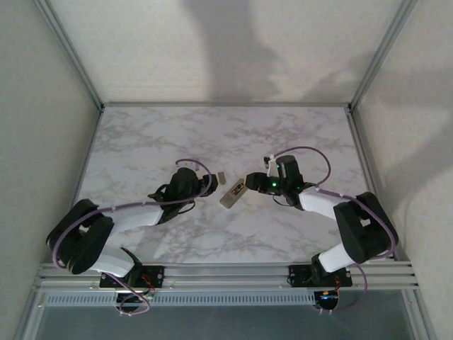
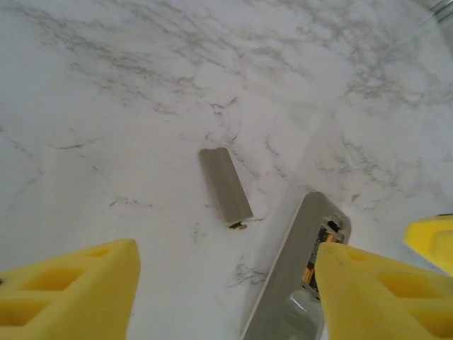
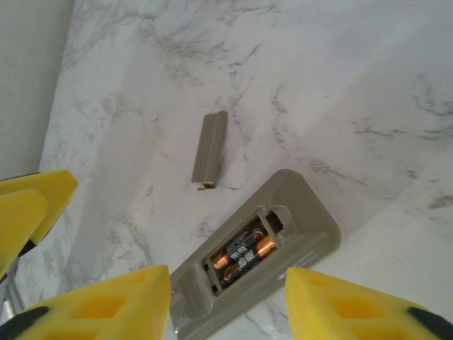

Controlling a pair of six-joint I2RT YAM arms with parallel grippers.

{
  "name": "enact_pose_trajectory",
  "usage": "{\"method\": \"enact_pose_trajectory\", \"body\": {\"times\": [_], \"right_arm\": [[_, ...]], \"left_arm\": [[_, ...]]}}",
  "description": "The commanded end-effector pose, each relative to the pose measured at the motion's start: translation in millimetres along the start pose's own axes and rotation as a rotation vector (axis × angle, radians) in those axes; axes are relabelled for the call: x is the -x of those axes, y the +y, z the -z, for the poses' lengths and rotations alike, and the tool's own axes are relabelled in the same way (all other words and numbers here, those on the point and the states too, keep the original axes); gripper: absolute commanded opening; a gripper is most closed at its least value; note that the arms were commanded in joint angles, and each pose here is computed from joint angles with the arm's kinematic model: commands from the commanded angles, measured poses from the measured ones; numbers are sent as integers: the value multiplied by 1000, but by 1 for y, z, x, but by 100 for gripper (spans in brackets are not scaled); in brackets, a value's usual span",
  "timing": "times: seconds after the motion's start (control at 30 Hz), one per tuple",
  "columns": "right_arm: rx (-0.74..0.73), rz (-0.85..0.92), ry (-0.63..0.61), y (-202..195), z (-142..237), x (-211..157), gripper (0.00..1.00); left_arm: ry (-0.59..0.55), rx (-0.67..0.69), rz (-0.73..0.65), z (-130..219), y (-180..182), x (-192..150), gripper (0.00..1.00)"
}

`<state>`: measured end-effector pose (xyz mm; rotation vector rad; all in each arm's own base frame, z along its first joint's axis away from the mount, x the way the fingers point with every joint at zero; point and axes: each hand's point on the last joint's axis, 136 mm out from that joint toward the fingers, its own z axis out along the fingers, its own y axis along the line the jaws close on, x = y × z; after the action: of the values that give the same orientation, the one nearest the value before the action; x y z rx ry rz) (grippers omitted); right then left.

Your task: Load the batteries into the remote control

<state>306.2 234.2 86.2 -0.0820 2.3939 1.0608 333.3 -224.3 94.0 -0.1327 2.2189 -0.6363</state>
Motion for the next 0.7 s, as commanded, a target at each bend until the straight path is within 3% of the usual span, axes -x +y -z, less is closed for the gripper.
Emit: {"method": "enact_pose_trajectory", "body": {"times": [0.0, 0.13, 0.37, 0.67], "right_arm": [[-90, 43, -39, -5, 12, 8, 56], [-137, 59, -97, -8, 27, 14, 74], [-171, 62, -189, -7, 50, 21, 95], [-152, 63, -241, 4, 69, 26, 99]], "left_arm": [[65, 31, -23, -16, -1, -3, 59], [136, -10, 5, -32, -15, -16, 59], [245, 39, 56, -61, -20, -37, 61], [292, 99, 68, -79, -24, -51, 61]]}}
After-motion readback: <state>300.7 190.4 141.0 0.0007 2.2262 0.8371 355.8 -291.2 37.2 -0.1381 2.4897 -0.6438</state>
